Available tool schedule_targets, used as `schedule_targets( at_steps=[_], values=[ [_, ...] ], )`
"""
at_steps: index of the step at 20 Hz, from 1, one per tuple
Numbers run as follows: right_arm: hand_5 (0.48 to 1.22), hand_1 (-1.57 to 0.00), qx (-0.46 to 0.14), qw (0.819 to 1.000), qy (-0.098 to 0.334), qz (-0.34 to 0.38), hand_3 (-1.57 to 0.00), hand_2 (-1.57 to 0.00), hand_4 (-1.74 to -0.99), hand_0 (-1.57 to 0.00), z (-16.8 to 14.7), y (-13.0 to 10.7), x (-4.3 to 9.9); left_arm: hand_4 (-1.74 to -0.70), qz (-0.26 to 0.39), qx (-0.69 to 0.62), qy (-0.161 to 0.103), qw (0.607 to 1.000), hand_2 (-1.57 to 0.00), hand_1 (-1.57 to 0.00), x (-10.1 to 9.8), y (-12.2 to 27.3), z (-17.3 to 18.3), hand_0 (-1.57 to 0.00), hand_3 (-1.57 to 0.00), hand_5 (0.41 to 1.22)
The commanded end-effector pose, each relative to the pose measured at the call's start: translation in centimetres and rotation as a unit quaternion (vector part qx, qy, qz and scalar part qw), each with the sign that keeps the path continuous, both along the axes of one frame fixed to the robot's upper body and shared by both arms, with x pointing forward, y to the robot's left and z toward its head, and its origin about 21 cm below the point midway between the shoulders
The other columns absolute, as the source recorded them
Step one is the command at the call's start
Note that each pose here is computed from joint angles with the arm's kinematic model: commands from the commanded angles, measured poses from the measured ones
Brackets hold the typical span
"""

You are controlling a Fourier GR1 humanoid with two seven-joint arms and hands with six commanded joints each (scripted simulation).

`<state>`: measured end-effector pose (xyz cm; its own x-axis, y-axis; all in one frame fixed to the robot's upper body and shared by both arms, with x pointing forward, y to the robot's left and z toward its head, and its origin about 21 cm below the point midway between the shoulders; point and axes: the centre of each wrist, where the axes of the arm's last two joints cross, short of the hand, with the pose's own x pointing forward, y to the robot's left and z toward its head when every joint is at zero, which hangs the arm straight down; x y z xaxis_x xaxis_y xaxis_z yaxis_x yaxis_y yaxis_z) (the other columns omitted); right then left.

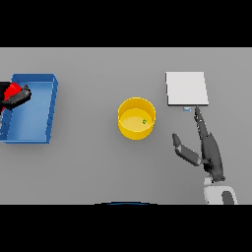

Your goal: Pick up the red beaker and tilt it to pour out 1 green nut into yellow bowl. Pick up the yellow bowl and place it on the metallic measuring scale.

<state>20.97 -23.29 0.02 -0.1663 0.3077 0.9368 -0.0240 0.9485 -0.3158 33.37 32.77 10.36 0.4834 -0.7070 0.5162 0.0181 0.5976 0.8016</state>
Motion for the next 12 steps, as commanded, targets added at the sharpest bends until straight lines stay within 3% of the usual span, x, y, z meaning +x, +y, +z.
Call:
schedule_targets(
  at_steps=[1,3,5,7,12],
  values=[
    [0.665,0.00,-0.003,1.000,0.003,0.003,0.00,0.00,-1.181,0.00,0.0,0.2,0.0,-0.97,-0.008,-0.005,0.012,1.000,-0.61,-0.60,0.0,-0.1,0.1,-0.75,-0.58,0.740],
    [0.667,0.00,-0.004,1.000,0.004,0.004,0.00,0.00,-1.184,0.00,0.0,0.1,-0.2,-0.88,-0.024,-0.006,0.025,0.999,-0.39,-0.39,-0.2,-0.2,0.5,-0.48,-0.37,0.710],
    [0.666,0.00,0.000,1.000,0.005,0.007,0.00,0.00,-1.189,0.00,0.0,0.3,-0.2,-0.83,-0.027,-0.015,0.030,0.999,-0.25,-0.25,-0.4,-0.1,0.4,-0.30,-0.24,0.688],
    [0.668,0.00,-0.003,1.000,0.009,0.005,0.00,0.00,-1.188,0.00,0.2,0.5,-0.3,-0.80,-0.032,-0.016,0.026,0.999,-0.16,-0.16,-0.5,-0.2,0.4,-0.19,-0.15,0.679],
    [0.660,0.00,-0.040,0.999,0.014,-0.004,0.00,0.00,-1.203,0.00,0.4,0.7,-0.2,-0.79,-0.033,-0.038,-0.020,0.999,-0.05,-0.05,0.1,0.1,1.0,-0.06,-0.05,0.674]
  ],
)
